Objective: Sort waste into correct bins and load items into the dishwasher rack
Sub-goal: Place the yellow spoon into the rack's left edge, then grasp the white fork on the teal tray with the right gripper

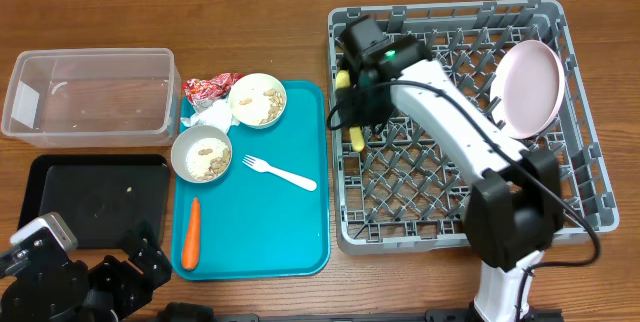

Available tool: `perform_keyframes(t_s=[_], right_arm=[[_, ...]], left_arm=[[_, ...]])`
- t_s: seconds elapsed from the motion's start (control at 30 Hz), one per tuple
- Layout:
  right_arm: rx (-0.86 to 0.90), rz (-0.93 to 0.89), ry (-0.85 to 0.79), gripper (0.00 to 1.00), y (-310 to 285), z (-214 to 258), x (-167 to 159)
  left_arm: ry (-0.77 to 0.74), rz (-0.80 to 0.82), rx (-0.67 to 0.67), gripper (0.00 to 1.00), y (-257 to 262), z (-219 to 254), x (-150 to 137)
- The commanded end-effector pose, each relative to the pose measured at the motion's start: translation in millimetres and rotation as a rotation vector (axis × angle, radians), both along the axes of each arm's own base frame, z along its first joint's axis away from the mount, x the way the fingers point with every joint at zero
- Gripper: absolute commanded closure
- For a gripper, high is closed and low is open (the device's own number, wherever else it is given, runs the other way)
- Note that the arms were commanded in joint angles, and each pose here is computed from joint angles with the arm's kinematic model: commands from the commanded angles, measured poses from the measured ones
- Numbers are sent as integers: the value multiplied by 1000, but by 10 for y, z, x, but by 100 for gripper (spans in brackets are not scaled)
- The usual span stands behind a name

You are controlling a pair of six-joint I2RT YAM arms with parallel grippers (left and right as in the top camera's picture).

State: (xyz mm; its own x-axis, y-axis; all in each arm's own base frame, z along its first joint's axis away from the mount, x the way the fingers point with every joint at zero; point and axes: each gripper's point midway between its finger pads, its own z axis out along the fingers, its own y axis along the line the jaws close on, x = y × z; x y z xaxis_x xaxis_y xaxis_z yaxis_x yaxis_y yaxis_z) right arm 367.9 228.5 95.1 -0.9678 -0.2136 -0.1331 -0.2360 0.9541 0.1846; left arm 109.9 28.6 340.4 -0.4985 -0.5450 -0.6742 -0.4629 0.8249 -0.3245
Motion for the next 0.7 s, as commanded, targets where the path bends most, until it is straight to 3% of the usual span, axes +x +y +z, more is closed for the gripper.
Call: perform_keyframes(t_s=[0.0,0.13,0.3,0.4,0.53,0.67], right_arm=[[28,1,-39,49,50,112,65],[68,95,-138,49,211,488,31],[98,307,-190,42,808,701,-476],[77,433,-196,42,1127,520,-749],[-36,537,-210,26,1327,-76,-870],[-70,659,-197,27,1377,-436,-863]], left_arm=[[-13,28,5,0,43,33,-8],[-13,28,5,0,43,33,-8],[-13,28,5,0,43,33,-8],[-13,28,5,0,43,33,-8],[-13,28,5,0,43,33,-8],[-13,28,5,0,43,33,-8]])
